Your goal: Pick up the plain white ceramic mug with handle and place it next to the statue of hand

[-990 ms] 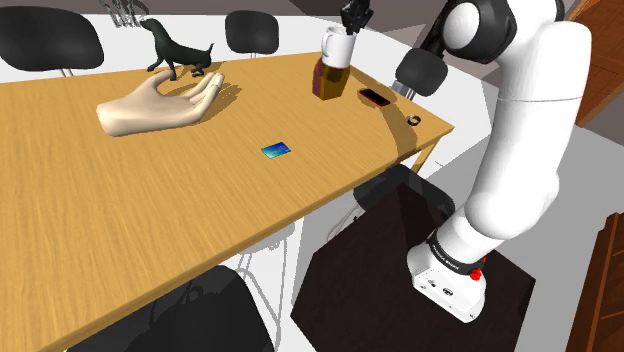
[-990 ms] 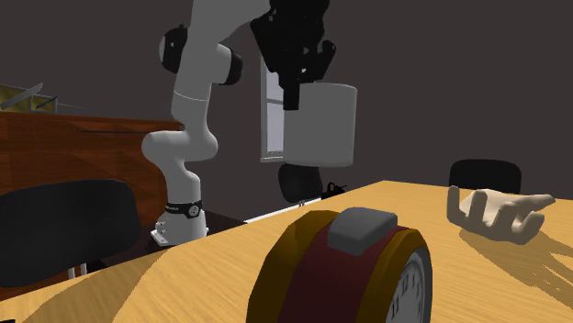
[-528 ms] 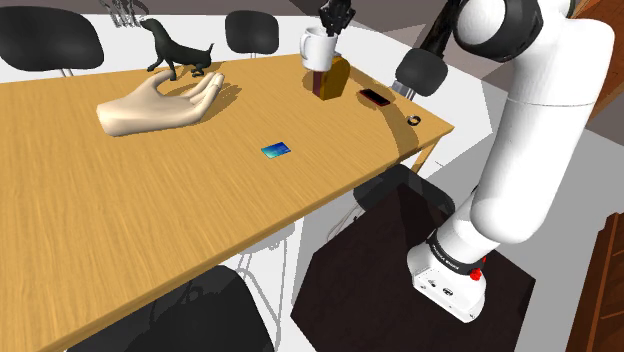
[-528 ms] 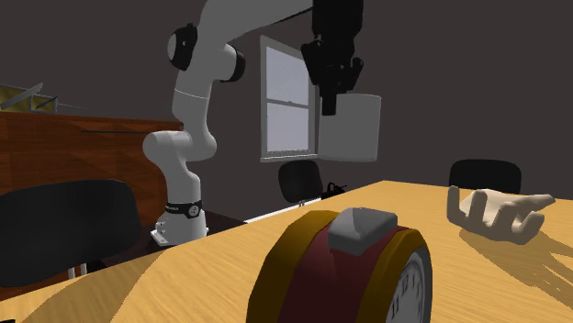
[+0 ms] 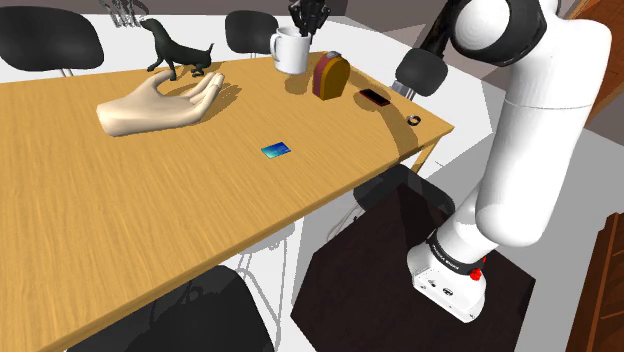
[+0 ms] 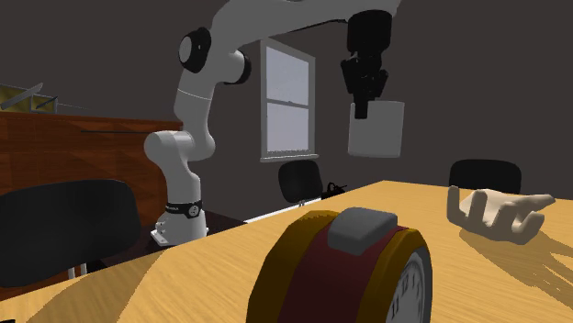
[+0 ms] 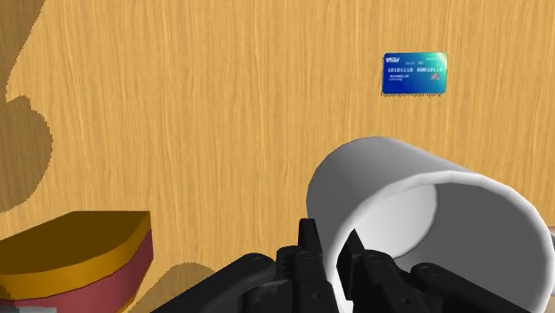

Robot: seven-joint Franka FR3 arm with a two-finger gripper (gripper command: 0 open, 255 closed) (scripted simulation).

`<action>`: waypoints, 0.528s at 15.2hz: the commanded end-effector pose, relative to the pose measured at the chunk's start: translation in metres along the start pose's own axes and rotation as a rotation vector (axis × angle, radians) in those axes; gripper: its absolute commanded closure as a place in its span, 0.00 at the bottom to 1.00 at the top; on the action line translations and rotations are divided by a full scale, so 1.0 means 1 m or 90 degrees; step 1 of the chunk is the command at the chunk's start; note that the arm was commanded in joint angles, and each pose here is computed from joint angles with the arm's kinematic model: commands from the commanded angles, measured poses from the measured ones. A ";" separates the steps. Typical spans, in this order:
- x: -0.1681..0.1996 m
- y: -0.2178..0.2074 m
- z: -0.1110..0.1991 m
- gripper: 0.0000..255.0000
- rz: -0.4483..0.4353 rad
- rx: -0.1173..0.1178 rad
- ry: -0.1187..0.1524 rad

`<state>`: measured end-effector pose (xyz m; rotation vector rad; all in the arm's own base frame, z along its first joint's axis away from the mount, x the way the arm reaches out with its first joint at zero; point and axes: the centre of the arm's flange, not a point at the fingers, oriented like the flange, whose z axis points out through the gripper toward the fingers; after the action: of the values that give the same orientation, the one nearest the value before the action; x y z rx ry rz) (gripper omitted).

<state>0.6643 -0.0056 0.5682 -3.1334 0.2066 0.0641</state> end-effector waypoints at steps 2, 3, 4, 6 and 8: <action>-0.005 -0.044 0.002 1.00 0.001 0.000 0.000; -0.006 -0.057 0.002 1.00 0.001 0.000 0.000; -0.007 -0.070 0.002 1.00 0.001 0.000 0.000; -0.009 -0.096 0.002 1.00 0.001 0.000 0.000; -0.009 -0.111 0.007 1.00 0.001 0.000 0.000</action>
<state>0.6692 0.0972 0.5642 -3.1332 0.2070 0.0649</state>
